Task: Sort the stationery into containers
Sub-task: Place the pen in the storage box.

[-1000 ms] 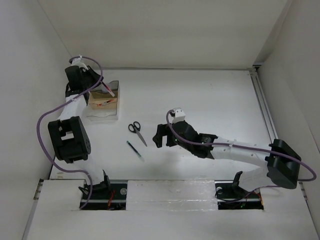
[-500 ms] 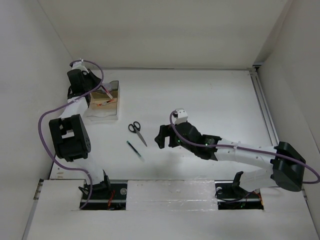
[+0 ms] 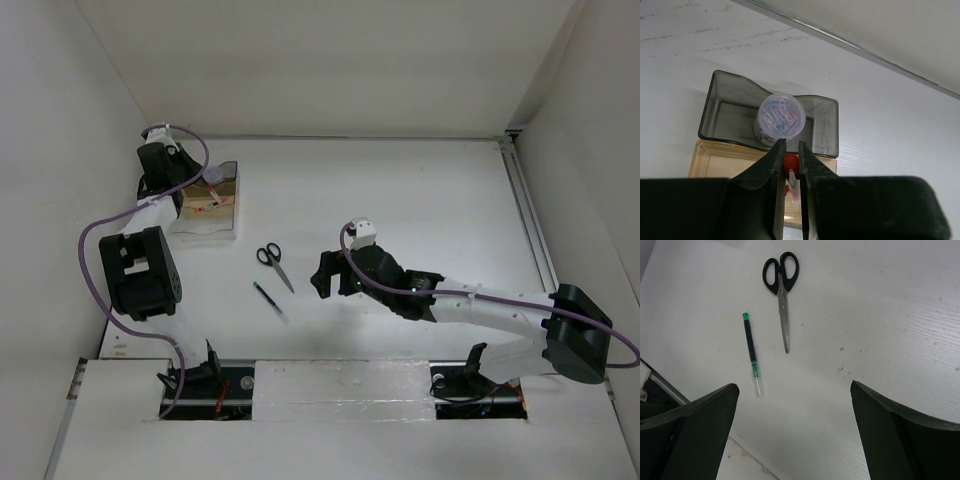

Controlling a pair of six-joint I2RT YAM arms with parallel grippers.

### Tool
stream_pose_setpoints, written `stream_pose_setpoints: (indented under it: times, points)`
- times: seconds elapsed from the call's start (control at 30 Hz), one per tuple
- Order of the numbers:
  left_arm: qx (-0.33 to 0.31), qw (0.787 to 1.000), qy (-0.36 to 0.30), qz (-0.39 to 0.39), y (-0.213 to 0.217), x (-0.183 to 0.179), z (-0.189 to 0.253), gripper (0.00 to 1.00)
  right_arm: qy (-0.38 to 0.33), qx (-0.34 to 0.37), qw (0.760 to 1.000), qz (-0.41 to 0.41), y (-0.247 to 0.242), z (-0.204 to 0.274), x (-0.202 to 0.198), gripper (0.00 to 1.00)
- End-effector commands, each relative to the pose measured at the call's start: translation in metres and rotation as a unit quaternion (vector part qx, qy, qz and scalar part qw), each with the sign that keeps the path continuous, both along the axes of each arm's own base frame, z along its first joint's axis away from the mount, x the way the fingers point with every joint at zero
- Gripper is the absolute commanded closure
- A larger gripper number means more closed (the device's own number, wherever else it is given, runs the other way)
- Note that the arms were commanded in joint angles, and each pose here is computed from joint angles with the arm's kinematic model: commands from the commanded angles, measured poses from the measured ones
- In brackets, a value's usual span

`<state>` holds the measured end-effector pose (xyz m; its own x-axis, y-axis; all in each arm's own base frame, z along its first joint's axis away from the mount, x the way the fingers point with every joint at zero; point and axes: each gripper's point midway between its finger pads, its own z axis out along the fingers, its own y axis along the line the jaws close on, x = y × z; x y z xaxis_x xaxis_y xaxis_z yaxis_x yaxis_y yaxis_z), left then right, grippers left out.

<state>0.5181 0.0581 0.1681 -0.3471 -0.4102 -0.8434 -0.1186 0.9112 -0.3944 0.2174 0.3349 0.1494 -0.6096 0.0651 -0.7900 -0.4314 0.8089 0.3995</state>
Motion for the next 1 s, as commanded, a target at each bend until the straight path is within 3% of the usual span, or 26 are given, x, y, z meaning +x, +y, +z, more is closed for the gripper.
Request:
stream_pose_setpoints:
  times: [0.0,0.97]
  points:
    - [0.024,1.000,-0.003,0.013,0.009,0.002,-0.002,1.00,-0.023,0.029,0.999,0.007,0.005,0.020,-0.001,0.00]
    - [0.056,0.997,0.030,0.040,0.023,-0.006,-0.023,1.00,-0.028,0.023,0.999,0.011,0.004,0.020,-0.001,0.00]
